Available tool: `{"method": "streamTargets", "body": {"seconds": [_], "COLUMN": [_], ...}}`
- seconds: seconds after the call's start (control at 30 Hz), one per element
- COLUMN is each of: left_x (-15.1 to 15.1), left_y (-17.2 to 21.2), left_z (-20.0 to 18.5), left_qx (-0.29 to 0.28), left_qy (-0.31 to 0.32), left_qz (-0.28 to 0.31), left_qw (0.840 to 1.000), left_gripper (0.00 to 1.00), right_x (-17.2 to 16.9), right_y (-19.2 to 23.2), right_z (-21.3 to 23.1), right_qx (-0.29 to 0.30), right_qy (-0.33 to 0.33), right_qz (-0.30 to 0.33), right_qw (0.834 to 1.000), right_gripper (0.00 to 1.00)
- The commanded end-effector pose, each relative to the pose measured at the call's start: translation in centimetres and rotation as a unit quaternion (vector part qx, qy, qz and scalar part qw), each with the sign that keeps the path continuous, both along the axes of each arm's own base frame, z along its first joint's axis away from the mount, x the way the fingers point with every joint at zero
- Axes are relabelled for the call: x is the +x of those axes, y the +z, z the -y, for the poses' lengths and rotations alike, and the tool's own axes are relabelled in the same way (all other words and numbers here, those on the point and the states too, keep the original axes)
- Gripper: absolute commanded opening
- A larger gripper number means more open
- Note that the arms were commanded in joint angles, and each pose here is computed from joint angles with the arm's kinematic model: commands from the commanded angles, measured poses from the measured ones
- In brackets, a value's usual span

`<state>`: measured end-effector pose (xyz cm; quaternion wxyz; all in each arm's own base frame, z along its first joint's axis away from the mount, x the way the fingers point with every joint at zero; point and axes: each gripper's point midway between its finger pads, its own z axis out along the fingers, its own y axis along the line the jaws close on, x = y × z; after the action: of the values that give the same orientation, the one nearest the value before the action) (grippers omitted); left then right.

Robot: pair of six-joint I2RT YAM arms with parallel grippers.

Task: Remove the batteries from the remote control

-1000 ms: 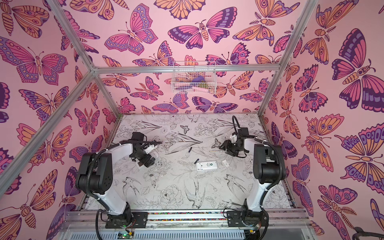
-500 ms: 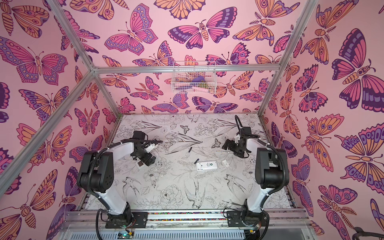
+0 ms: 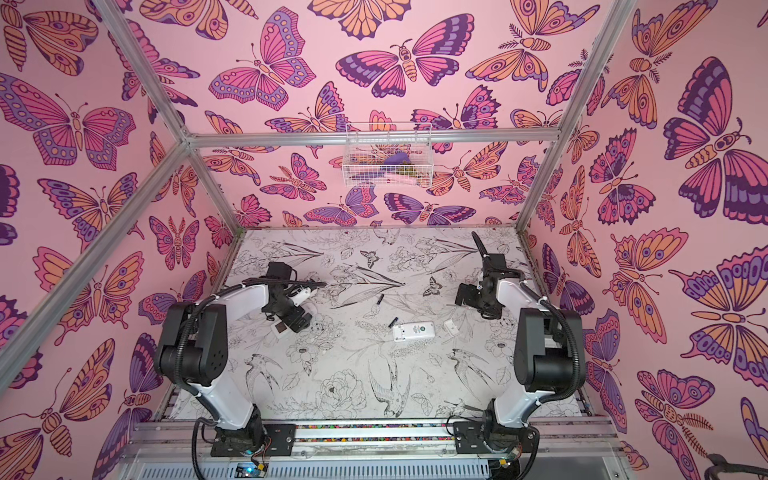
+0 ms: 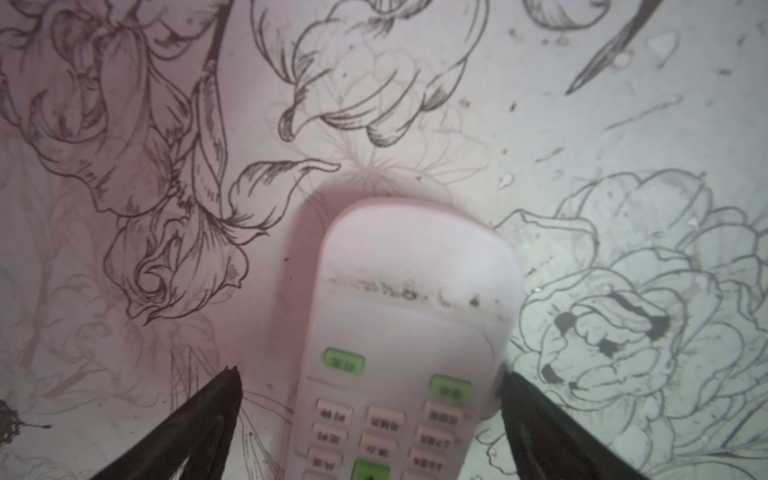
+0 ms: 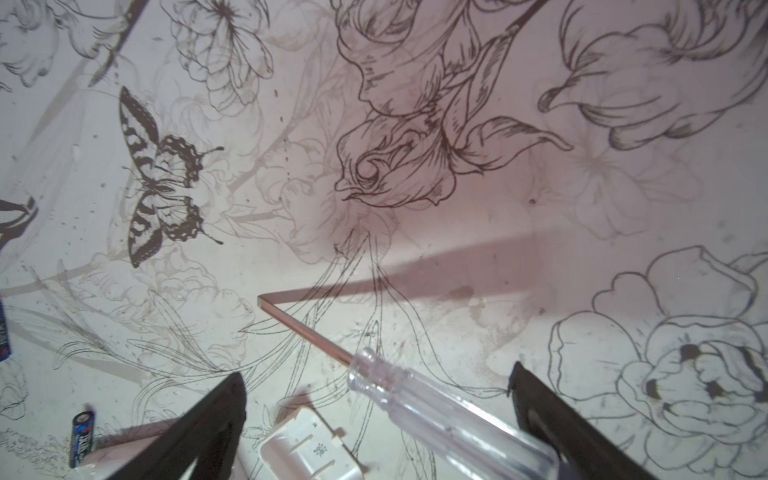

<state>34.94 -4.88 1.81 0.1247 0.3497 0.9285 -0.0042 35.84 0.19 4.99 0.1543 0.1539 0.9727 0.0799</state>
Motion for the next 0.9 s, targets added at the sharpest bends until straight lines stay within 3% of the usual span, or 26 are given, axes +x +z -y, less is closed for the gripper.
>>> {"method": "streamTargets", "body": {"seconds": [0.0,0.17,0.4,0.57,0.73,0.87], "left_x": [-2.1,-2.9,-2.4,-2.3,-2.2,-2.4], "left_y": [-1.3,-1.0,-0.2,0.1,-0.1,0.0], "left_z": [-0.6,-0.7,-0.7,-0.8,-0.9,-0.8], "left_qx": [0.024,0.023,0.021,0.023,0.024,0.019], "left_qy": [-0.012,-0.022,-0.015,-0.013,-0.014,-0.015], "left_qz": [-0.044,-0.044,-0.029,-0.023,-0.022,-0.021], "left_qw": [0.999,0.999,0.999,0.999,0.999,0.999], "left_gripper": [0.99,0.99,0.99,0.99,1.0,0.99], "right_x": [-1.1,-1.0,-0.6,-0.7,0.6,0.0], "right_y": [0.2,0.1,-1.8,0.0,3.2,1.6], "right_z": [0.7,-0.3,-2.5,0.4,-2.5,-6.2], "right_qx": [-0.039,-0.038,-0.042,-0.106,-0.037,-0.003], "right_qy": [0.012,0.028,0.067,0.062,0.062,0.118], "right_qz": [-0.019,-0.011,-0.049,-0.064,0.027,-0.033], "right_qw": [0.999,0.999,0.996,0.99,0.997,0.993], "right_gripper": [0.99,0.99,0.99,0.99,0.99,0.99]}}
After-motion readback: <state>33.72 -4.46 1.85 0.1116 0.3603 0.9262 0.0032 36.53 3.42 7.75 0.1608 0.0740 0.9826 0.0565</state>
